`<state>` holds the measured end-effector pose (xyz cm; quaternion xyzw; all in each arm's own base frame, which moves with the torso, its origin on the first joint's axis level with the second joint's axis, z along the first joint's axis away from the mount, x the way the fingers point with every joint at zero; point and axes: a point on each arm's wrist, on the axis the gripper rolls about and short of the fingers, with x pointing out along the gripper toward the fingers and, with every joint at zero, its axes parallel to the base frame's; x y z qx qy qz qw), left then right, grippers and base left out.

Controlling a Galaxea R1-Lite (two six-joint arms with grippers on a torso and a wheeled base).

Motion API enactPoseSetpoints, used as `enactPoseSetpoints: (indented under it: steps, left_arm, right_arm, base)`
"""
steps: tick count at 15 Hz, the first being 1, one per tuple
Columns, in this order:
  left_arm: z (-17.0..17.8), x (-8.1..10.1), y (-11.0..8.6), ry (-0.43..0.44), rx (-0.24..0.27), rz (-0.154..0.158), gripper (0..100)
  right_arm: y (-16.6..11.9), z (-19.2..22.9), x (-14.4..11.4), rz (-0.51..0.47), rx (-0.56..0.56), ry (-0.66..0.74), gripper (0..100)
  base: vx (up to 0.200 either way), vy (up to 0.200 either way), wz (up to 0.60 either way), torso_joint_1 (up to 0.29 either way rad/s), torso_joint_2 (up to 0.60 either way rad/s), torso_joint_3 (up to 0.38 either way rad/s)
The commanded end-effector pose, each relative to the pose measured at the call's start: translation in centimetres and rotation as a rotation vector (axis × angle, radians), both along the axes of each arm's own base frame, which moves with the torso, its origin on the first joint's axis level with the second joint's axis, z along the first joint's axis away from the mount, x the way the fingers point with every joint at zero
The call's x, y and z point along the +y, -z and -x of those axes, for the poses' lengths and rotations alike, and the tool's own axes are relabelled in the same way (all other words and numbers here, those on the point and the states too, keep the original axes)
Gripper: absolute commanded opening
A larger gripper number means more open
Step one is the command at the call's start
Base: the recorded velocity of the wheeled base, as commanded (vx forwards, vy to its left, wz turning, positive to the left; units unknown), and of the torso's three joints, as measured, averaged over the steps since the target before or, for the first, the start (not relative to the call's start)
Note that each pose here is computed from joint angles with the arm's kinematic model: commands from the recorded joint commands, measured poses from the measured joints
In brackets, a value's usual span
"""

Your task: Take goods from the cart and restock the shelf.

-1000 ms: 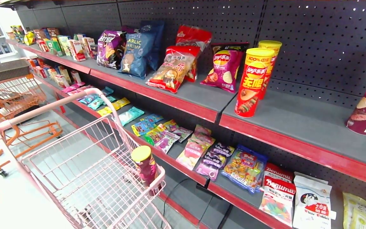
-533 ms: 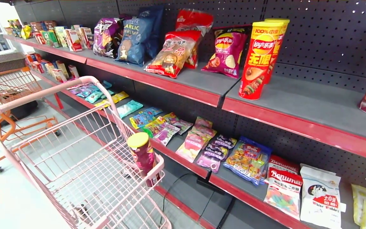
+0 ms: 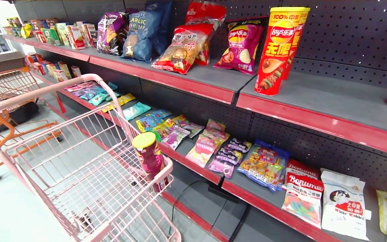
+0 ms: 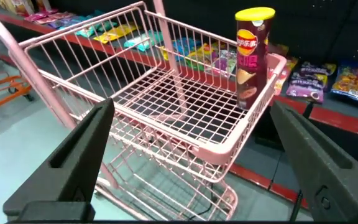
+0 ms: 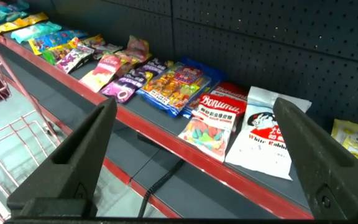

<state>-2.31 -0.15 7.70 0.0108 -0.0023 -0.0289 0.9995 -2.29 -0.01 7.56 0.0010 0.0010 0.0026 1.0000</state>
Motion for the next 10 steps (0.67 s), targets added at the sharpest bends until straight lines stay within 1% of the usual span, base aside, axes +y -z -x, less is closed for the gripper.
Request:
enactPoseSetpoints:
  steps: [1, 2, 3, 4, 5, 6, 7, 9, 10]
  left_arm:
    - [-0.3, 0.0, -8.5, 0.063, -0.058, 0.068, 100]
    - [-2.2, 0.0, -12.1, 0.056, -0.011, 0.144, 100]
    - [-3.3, 0.0, -12.9, 0.032, 0.023, 0.157, 100]
    - [-6.7, -0.1, -12.3, -0.019, 0.185, 0.108, 100]
    - [-8.2, -0.2, -11.0, -0.001, 0.28, 0.093, 100]
    - [-10.2, -0.4, -10.2, 0.044, 0.324, 0.096, 100]
    - [-12.0, -0.5, -9.5, 0.086, 0.345, 0.103, 100]
    - [-15.5, -0.3, -8.4, 0.085, 0.401, 0.112, 100]
    - [-17.8, -0.3, -7.6, 0.131, 0.422, 0.116, 100]
  right_arm:
    - [0.0, 0.0, 0.0, -0.001, 0.0, -0.001, 100]
    - [0.0, 0.0, 0.0, 0.0, -0.002, -0.001, 100]
    - [0.0, 0.0, 0.0, -0.001, -0.002, -0.001, 100]
    - [0.0, 0.0, 0.0, -0.001, -0.002, -0.003, 100]
    - [0.0, 0.0, 0.0, -0.001, 0.0, -0.001, 100]
    - [0.0, 0.0, 0.0, 0.0, 0.0, -0.003, 100]
    - [0.0, 0.0, 0.0, 0.0, -0.002, -0.003, 100]
    - [0.0, 0.0, 0.0, 0.0, -0.002, -0.003, 100]
    - [0.0, 0.0, 0.0, 0.0, 0.0, -0.003, 100]
  base:
    - [0.0, 0.0, 0.0, 0.0, 0.0, 0.0]
    - [0.0, 0.0, 0.0, 0.0, 0.0, 0.0]
    - [0.0, 0.0, 0.0, 0.0, 0.0, 0.0]
    - [0.0, 0.0, 0.0, 0.0, 0.0, 0.0]
    - [0.0, 0.0, 0.0, 0.0, 0.0, 0.0]
    - [0.0, 0.0, 0.0, 0.0, 0.0, 0.0]
    - [0.0, 0.0, 0.0, 0.0, 0.0, 0.0]
    - [0.0, 0.0, 0.0, 0.0, 0.0, 0.0]
    - [0.0, 0.0, 0.0, 0.0, 0.0, 0.0]
